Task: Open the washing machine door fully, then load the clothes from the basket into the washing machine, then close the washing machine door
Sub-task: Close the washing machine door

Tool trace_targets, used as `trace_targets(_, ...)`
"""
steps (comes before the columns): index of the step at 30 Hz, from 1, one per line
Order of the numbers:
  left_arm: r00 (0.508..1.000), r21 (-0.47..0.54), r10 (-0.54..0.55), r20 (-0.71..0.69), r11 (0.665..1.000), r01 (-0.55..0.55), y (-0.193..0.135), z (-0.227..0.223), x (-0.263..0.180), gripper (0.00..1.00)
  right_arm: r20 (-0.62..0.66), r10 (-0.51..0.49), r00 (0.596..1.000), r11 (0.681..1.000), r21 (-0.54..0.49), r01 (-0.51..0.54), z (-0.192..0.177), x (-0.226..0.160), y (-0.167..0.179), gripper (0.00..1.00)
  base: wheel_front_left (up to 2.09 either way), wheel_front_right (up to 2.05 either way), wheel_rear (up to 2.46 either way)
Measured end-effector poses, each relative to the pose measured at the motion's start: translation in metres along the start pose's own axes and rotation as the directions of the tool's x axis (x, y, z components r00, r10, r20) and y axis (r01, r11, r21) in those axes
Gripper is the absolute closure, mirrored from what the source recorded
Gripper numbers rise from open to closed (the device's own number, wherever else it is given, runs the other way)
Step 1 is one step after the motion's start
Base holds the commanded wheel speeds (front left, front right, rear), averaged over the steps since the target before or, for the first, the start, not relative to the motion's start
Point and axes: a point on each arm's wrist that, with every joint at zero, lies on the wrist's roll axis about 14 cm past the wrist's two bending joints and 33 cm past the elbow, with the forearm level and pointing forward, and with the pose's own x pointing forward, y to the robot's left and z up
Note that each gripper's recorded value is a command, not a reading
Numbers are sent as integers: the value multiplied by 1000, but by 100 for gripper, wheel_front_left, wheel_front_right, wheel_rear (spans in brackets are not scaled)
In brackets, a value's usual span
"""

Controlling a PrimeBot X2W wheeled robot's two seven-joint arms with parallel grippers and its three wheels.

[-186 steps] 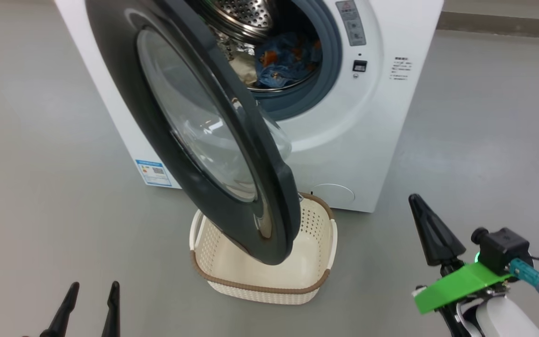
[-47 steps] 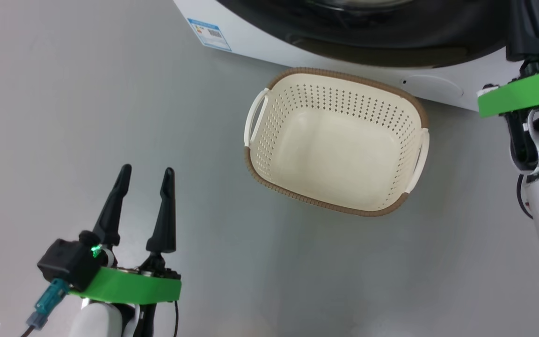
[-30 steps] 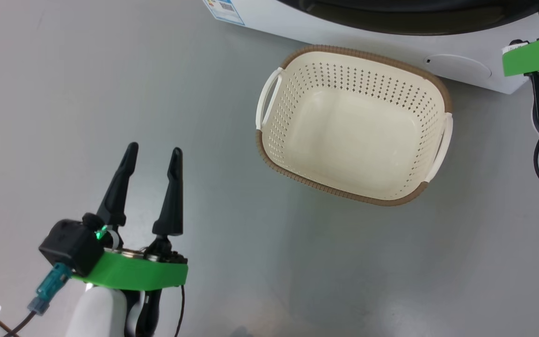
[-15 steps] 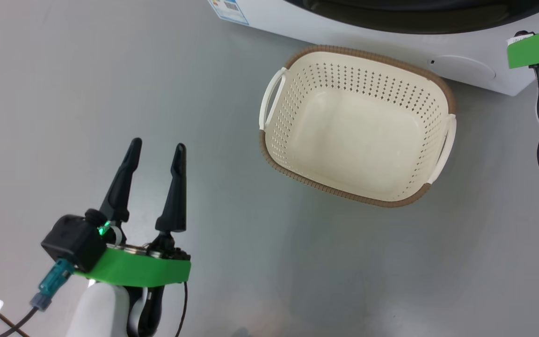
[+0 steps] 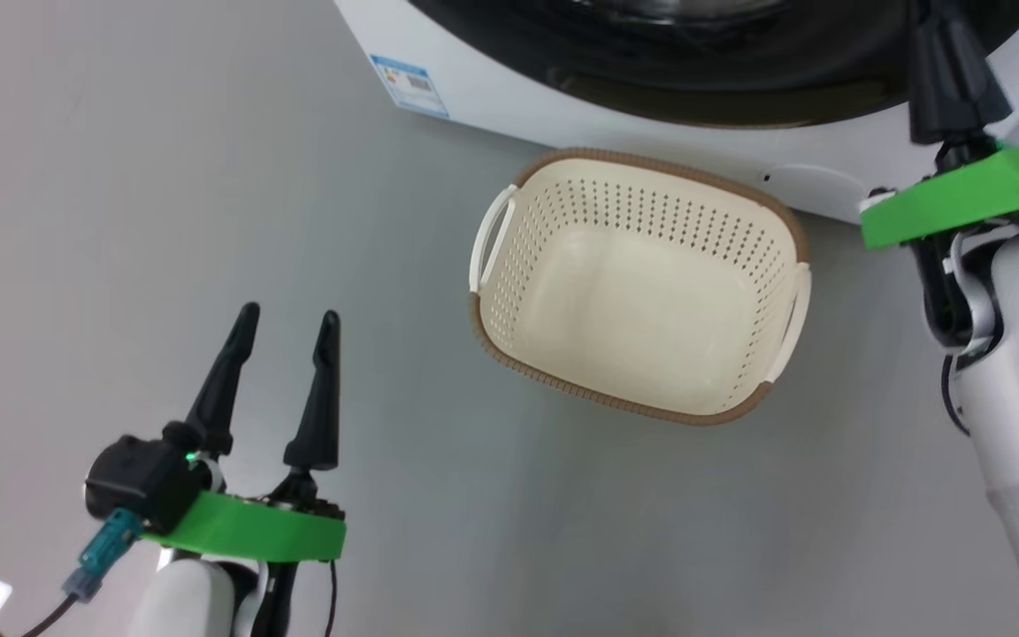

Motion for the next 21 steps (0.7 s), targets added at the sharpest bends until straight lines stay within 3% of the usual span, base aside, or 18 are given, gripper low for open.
trace_targets(2,1000,3,7,1,1000,-7,4,2,-5,0,-2,1,1000,1000,0,-1,4,-7,4,56,0,0,0)
trace_targets(4,1000,6,8,4,1000,-8,7,4,-8,0,-7,2,1000,1000,-5,-2,8,-15,6,9,0,0,0)
trace_targets(5,1000,7,6,9,1000,-6,7,6,-9,0,-11,2,1000,1000,-9,-2,9,-20,8,0,0,0,0)
trace_targets(15,1000,28,-14,23,1000,14,12,15,-28,0,-31,-30,999,999,-32,29,27,-69,16,0,0,0,0)
trace_targets(21,999,42,-29,13,999,29,15,12,-37,0,-28,-100,995,994,-46,98,41,-109,7,0,0,0,0)
